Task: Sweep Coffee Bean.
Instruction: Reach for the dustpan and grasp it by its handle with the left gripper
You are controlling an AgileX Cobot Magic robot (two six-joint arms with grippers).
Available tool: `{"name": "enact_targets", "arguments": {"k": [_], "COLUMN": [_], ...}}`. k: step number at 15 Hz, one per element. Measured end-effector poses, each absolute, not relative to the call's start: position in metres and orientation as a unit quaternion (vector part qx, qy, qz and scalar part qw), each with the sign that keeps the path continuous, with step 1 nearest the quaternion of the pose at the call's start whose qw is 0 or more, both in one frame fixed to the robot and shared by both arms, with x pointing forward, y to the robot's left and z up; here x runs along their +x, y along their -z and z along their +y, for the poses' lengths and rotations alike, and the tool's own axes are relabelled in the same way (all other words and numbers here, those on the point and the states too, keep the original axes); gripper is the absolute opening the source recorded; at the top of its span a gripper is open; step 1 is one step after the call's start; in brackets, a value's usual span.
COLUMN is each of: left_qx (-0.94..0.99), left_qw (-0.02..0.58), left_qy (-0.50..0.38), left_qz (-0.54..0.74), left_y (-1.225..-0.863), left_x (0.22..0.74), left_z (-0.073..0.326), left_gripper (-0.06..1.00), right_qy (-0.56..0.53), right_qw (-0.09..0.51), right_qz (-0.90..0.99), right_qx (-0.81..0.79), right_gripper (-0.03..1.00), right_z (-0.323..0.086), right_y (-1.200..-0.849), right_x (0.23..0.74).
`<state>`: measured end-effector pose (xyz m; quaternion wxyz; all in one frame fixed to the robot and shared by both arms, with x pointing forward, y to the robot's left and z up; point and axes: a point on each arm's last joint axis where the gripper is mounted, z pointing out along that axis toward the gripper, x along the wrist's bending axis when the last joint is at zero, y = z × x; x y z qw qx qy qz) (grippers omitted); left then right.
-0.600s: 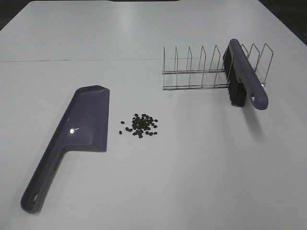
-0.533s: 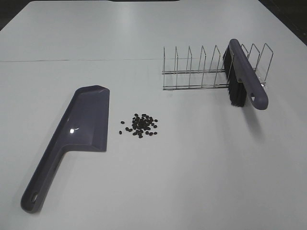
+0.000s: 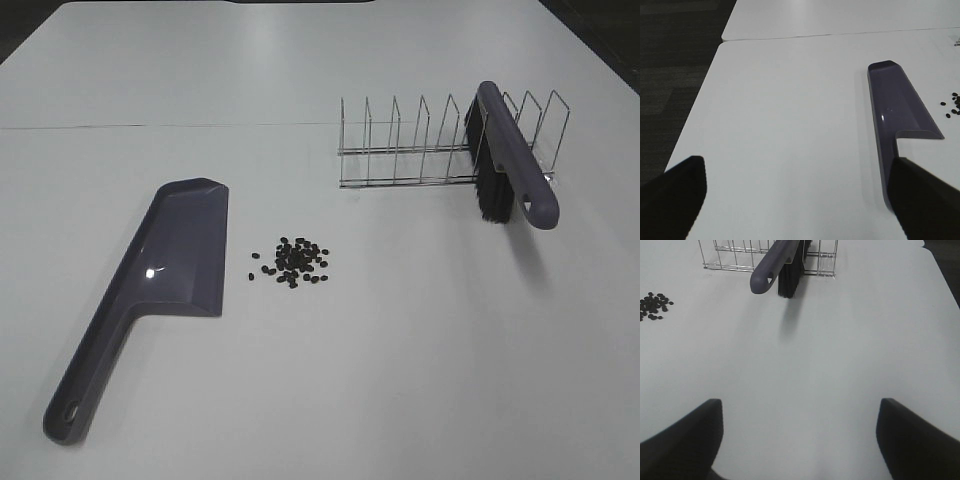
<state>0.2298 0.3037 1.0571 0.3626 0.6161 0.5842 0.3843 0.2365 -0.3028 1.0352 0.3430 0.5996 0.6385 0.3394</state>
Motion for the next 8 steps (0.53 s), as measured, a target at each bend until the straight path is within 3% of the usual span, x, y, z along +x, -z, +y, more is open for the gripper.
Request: {"name": "enact_targets", "arguments": {"k": [8], "left_qx": [0.601], "left_qw": [0.371], "left_qy": [-0.377], "left_qz": [0.6], "left_y": [-1.0572], "left_x": [0.2298], "left_z": [0.3041], "left_gripper": [0.9], "right_qy": [-0.339], "right_qw": [0.343], "right_qz": [0.638], "right_qx": [0.6], "right_gripper": [0.74], "right_z": [-0.3028], "right_y": [-1.0352], "right_x": [0.2365]}}
